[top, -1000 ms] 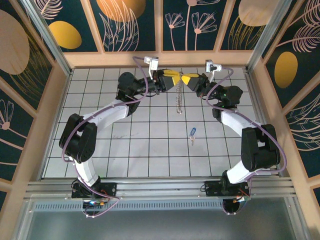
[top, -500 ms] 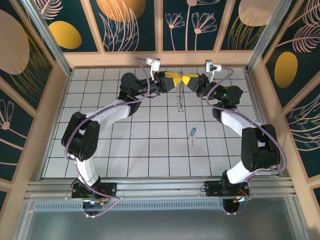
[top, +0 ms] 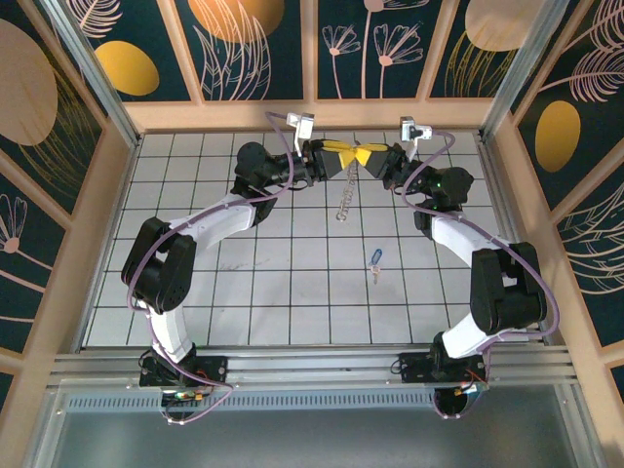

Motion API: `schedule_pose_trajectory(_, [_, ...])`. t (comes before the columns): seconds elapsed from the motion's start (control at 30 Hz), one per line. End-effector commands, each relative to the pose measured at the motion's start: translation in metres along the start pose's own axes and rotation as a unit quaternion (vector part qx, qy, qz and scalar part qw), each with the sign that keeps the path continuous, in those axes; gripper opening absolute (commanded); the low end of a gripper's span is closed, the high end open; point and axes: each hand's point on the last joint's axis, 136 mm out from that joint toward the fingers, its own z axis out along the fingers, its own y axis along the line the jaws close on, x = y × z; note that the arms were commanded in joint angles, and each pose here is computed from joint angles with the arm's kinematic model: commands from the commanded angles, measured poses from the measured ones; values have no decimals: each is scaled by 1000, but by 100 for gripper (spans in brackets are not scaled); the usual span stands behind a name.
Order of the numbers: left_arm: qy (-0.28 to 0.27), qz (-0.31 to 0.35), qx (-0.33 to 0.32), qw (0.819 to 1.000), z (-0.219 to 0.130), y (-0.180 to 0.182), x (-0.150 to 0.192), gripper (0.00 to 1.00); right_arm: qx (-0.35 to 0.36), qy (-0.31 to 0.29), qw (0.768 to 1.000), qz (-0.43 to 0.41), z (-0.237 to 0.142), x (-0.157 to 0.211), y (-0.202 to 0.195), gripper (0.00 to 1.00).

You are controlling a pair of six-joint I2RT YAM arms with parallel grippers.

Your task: Put the keys on the keyring

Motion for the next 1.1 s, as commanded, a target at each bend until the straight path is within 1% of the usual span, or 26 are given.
schedule_pose_trajectory(0.0, [-12,28,30,999,6,-16,-12,30,-24,-5,999,-43,2,-9,24,0])
schedule_pose_trajectory(0.23, [-11,25,30,999,7,-14,-11,21,-27,2,999,-45,5,-7,27,0])
schedule_pose_trajectory(0.4, [-9,26,32,999,8,-14,-11,17,-27,9,999,-44,6,-3,26,0])
schedule_pose_trajectory(0.53, [-7,26,32,999,9,-13,-11,11,-25,13,999,-43,6,-2,26,0])
schedule_pose_trajectory(0.63, [-5,27,31,999,9,-13,-11,1,-24,15,999,-45,7,-2,27,0])
schedule_pose_trajectory(0.67, [-4,27,31,999,10,-13,-10,0,-22,16,999,-46,7,-2,26,0])
schedule_pose_trajectory(0.9, [4,44,22,999,7,-16,-9,0,-5,13,999,-51,6,-13,27,1])
schedule_pose_trajectory(0.93, [7,49,21,999,7,-17,-8,0,-2,11,999,-51,5,-15,27,8])
schedule_pose_trajectory(1.0, [10,56,18,998,6,-18,-8,0,7,4,999,-48,3,-20,26,29])
schedule_pose_trajectory(1.07, [16,63,13,998,5,-18,-6,0,22,-8,999,-47,-3,-27,24,44])
